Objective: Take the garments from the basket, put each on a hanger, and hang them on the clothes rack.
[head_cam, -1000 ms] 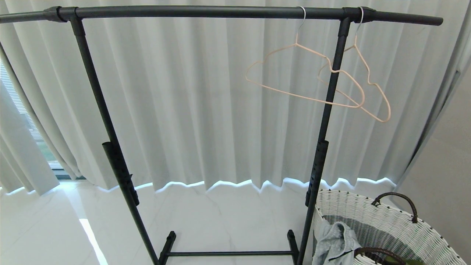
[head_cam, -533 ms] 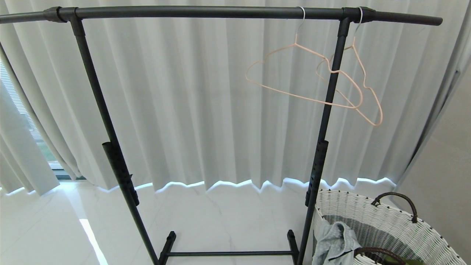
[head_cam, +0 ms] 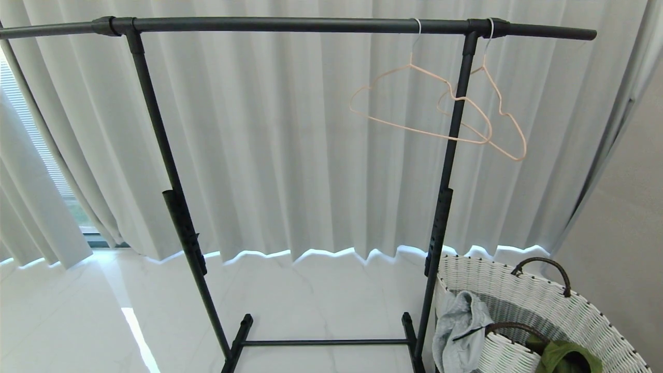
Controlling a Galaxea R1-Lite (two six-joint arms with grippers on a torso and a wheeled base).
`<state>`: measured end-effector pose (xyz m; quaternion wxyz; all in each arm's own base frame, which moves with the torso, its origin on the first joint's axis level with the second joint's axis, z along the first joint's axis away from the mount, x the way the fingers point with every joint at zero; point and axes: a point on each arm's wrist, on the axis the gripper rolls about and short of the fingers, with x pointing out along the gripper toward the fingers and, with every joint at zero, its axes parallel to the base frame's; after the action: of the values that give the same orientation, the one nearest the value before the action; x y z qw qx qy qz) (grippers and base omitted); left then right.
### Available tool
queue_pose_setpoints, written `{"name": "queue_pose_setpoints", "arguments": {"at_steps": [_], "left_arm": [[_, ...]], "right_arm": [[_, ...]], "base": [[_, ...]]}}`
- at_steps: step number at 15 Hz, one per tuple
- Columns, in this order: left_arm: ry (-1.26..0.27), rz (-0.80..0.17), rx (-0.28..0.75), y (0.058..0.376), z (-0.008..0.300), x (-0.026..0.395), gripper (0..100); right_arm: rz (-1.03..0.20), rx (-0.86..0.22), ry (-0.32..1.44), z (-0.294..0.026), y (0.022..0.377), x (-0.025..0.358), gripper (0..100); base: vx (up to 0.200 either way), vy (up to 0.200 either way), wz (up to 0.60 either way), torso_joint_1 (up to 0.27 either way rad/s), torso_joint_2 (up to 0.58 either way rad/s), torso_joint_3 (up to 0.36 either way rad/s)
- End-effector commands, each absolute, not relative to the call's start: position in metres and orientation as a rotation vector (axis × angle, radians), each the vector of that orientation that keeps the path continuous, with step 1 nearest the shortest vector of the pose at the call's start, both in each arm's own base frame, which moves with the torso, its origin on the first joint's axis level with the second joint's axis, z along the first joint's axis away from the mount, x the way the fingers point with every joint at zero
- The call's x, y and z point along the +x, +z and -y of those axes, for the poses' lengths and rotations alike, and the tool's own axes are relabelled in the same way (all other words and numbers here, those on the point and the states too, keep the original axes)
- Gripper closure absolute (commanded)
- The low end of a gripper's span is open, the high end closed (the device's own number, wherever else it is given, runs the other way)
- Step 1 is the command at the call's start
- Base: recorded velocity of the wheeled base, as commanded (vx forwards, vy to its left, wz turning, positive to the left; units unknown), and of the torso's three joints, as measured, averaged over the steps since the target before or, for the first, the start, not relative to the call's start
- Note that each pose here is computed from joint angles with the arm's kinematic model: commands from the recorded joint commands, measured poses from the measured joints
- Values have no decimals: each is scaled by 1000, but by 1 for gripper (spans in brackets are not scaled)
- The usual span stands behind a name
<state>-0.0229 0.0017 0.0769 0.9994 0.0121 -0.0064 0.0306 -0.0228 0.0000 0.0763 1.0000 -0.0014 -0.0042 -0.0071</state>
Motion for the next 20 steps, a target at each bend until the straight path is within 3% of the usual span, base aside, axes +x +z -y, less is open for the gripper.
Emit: {"name": "queue_pose_setpoints", "arguments": {"at_steps": [1, 4, 5, 7, 9, 11, 15, 20], "left_arm": [[62, 12, 24, 77, -2, -23, 0], [62, 12, 24, 77, -2, -23, 0], [62, 12, 24, 77, -2, -23, 0], [61, 12, 23, 77, -2, -23, 0], [61, 12, 23, 77, -2, -23, 0], [62, 13, 24, 77, -2, -23, 0], [61, 12, 23, 77, -2, -23, 0], [63, 11, 24, 77, -2, -23, 0]], "right_arm": [[8, -12, -14, 0, 76, -23, 0], [25, -34, 15, -1, 79, -23, 0], [72, -26, 79, -1, 106, -28, 0], [-18, -43, 145, -1, 161, -9, 0], [-192, -164, 159, -4, 180, 31, 0], [-418, -348, 162, -5, 167, 73, 0], [-746, -587, 254, 3, 126, 113, 0], [-934, -736, 291, 32, 78, 163, 0]], "base": [[0, 0, 0, 0, 0, 0], [0, 0, 0, 0, 0, 0], [0, 0, 0, 0, 0, 0], [0, 0, 0, 0, 0, 0], [0, 0, 0, 0, 0, 0], [0, 0, 0, 0, 0, 0], [0, 0, 0, 0, 0, 0], [0, 0, 0, 0, 0, 0]]}}
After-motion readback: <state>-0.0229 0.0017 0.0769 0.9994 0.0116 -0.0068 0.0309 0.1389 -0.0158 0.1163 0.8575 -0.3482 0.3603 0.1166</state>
